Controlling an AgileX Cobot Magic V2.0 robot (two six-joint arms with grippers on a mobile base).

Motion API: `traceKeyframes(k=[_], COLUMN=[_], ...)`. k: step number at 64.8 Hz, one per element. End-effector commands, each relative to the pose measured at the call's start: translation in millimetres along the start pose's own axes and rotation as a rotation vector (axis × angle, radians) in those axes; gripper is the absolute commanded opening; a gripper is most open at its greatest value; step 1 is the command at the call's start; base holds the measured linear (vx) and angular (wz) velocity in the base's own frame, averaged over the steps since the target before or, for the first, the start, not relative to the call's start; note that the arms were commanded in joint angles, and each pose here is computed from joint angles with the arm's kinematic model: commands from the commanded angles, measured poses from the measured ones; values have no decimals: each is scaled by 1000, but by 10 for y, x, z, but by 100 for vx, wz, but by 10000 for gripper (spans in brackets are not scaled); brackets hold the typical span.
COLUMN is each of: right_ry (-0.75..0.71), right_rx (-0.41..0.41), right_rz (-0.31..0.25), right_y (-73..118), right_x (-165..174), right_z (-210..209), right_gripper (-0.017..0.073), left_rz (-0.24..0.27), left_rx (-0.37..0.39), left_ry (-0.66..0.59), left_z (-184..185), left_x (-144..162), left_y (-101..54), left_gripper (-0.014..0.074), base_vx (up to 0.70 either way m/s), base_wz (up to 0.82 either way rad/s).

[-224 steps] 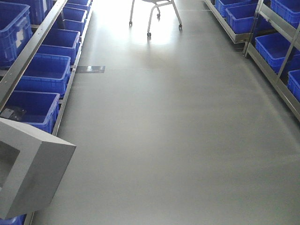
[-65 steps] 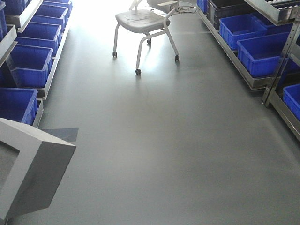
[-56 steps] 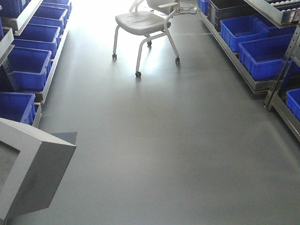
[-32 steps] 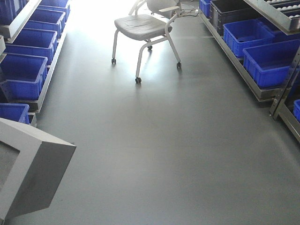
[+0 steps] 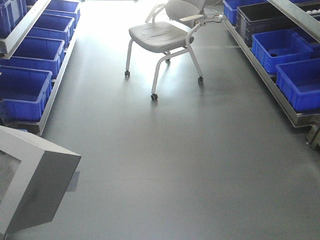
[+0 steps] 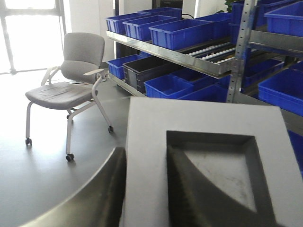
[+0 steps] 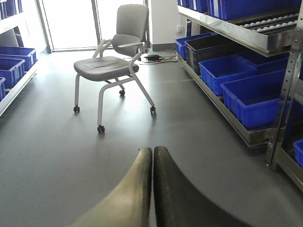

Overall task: Sort gray base to blue bin
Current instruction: 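Drive the base down the aisle between the blue bin shelves, then turn the base to face the rack of large blue bins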

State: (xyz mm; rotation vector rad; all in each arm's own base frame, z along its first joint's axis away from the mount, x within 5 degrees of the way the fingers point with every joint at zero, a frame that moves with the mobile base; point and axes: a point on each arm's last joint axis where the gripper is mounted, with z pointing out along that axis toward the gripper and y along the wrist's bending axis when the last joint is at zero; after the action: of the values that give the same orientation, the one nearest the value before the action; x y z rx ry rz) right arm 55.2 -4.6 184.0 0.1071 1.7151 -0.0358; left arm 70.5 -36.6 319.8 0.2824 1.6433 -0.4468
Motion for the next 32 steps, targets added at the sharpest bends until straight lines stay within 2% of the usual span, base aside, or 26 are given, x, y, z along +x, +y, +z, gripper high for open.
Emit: traceKeyframes(k=[1, 32], right_ry=[-76, -76], right_rx=[0, 0], right_rz=[-14, -14], right_y=[1, 1], right_x=[-67, -67], right_z=[-3, -3], right_gripper=[-5, -5], left_rz=[-23, -23], left_rx=[-12, -12], left_ry=[-123, -123], left_z=[-17, -17], left_x=[-182, -182], left_y=[3, 3], left_gripper=[20, 20], base_vx=[35, 32], base_wz=[11, 17])
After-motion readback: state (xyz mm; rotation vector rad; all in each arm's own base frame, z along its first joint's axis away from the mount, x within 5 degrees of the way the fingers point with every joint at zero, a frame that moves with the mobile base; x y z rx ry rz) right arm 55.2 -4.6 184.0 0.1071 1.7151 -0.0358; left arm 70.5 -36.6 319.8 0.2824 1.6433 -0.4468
